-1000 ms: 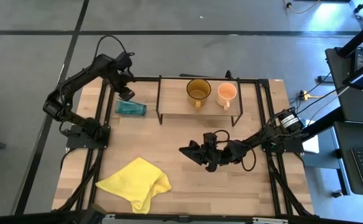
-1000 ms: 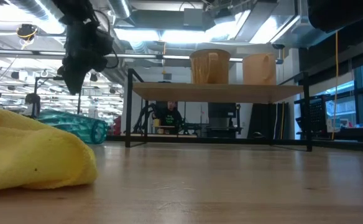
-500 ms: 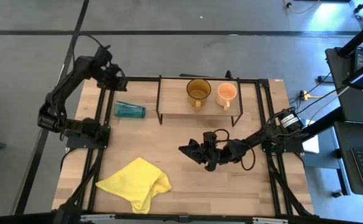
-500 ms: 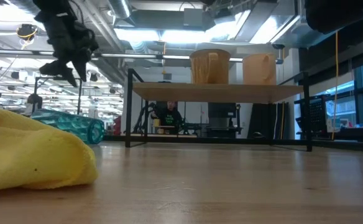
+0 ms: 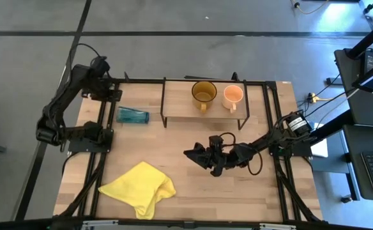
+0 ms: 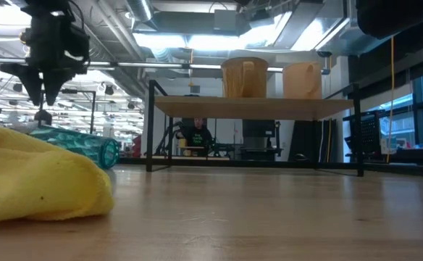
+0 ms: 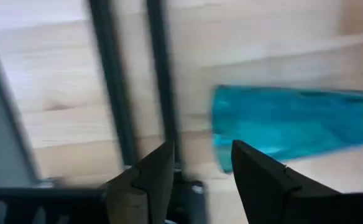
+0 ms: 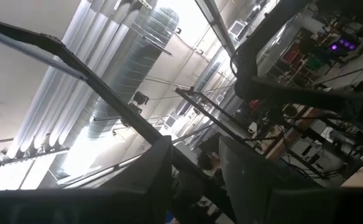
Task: Stack small to large cups/mugs on shelf
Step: Put the blue glass on the shelf
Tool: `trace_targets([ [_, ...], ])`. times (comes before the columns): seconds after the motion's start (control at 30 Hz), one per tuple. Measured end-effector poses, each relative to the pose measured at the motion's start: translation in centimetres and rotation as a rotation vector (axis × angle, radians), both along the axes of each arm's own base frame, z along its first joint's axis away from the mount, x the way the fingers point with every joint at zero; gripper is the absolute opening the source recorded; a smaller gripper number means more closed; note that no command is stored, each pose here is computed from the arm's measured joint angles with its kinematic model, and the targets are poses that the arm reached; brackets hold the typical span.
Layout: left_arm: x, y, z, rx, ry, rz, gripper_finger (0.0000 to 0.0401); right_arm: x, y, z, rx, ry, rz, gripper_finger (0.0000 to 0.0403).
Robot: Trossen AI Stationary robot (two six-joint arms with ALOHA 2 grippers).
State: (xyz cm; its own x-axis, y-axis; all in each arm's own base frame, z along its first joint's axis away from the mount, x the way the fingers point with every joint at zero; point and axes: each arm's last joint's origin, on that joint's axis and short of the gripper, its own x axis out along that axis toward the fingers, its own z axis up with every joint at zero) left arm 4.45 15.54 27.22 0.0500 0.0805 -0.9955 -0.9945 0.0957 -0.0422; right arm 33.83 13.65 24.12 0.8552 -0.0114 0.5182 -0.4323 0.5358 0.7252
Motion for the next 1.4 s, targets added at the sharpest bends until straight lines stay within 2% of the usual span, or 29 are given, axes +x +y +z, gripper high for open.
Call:
trace_targets([
  [0.1, -0.1, -0.6, 0.2, -0.047, -0.086, 0.004, 0.0154, 0.0, 0.0, 0.0, -0.011, -0.006, 0.018, 0.0136],
  [0.2, -0.1, -0.9, -0.1, -0.098, -0.093, 0.019, 0.0154, 0.0, 0.0, 0.0, -0.011, -0.007, 0.019, 0.0136],
  [0.3, -0.2, -1.4, -0.7, -0.105, -0.092, 0.027, 0.0154, -0.1, 0.1, 0.1, -0.006, -0.019, 0.02, 0.0136],
  [0.57, -0.3, -2.2, -4.3, -0.169, -0.131, 0.032, 0.0154, 0.0, 0.5, 0.8, -0.003, -0.043, 0.025, 0.0136],
  [0.7, 0.0, -2.2, -5.7, -0.165, -0.187, 0.022, 0.0154, 0.2, 0.6, 1.5, -0.009, -0.067, 0.013, 0.0136],
  [0.93, 0.3, -1.5, -6.4, -0.088, -0.241, 0.004, 0.0154, 0.6, 0.6, 1.8, -0.005, -0.059, 0.004, 0.0136],
  [1.13, 0.4, -1.4, -7.3, -0.073, -0.296, -0.024, 0.0154, 0.6, 0.6, 1.8, 0.008, -0.052, -0.016, 0.0136],
  [1.3, 0.4, -1.6, -8.1, -0.084, -0.303, -0.027, 0.0154, 0.7, 0.4, 1.8, 0.009, -0.051, -0.024, 0.0136],
  [1.4, 0.3, -2.1, -8.8, -0.126, -0.314, -0.021, 0.0154, 0.7, 0.4, 1.8, 0.011, -0.051, -0.025, 0.0136],
])
